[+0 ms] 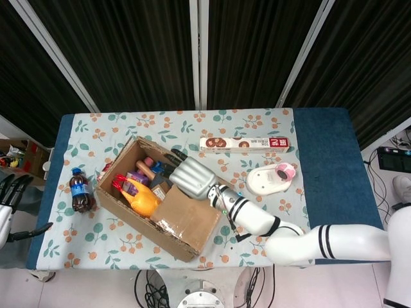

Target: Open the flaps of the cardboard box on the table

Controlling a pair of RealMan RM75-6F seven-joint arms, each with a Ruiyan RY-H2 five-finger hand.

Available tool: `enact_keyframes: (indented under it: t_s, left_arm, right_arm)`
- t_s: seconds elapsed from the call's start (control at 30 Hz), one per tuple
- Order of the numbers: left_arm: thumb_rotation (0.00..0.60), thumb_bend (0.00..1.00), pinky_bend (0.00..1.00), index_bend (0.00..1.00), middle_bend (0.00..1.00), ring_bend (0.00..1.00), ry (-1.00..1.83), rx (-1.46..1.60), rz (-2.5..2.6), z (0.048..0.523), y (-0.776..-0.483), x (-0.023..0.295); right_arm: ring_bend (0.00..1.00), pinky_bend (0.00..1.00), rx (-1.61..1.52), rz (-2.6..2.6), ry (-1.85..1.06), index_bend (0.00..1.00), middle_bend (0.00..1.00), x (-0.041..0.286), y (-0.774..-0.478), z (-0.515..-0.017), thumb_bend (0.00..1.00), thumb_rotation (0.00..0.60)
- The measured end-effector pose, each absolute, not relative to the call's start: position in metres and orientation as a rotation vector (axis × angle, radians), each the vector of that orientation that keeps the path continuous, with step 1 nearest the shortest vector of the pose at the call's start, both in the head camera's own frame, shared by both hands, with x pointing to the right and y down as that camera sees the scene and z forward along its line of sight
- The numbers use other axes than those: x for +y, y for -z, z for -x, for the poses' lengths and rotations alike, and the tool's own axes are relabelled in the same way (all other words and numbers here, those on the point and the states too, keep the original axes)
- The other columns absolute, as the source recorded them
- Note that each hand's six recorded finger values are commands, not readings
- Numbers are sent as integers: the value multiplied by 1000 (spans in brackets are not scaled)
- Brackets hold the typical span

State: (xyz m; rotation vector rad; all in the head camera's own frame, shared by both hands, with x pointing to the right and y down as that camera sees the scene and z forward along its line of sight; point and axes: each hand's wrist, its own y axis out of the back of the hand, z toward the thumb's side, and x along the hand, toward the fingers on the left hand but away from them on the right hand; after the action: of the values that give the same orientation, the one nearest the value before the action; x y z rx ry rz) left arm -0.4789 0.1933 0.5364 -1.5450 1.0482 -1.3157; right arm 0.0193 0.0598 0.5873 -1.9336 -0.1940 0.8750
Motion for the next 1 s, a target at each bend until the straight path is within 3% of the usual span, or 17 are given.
enact_keyframes:
  t_s: [0.4,0.63,0.87,1.0]
  left_arm:
    - [133,31,171,103,111,61,1332,1111,1579,492,-535,204]
    - [127,32,171,105,110,61,1323,1124,1588,495,-534,204]
    - [112,36,172,109,111,61,1323,1145,1595,496,-536,203]
    - [113,36,172,109,111,60,1317,1145,1596,495,-534,202]
  right_arm:
    - [0,0,-100,1908,-978,268,193,74,-623,12,570,600]
    - [0,0,-102,1895,-1012,390,296,72,-627,9,570,600]
    - [0,0,-77,1904,-1048,434,347,73,-631,5,576,600]
    - [1,0,-88,1912,-1054,533,426,70,-625,2,578,600]
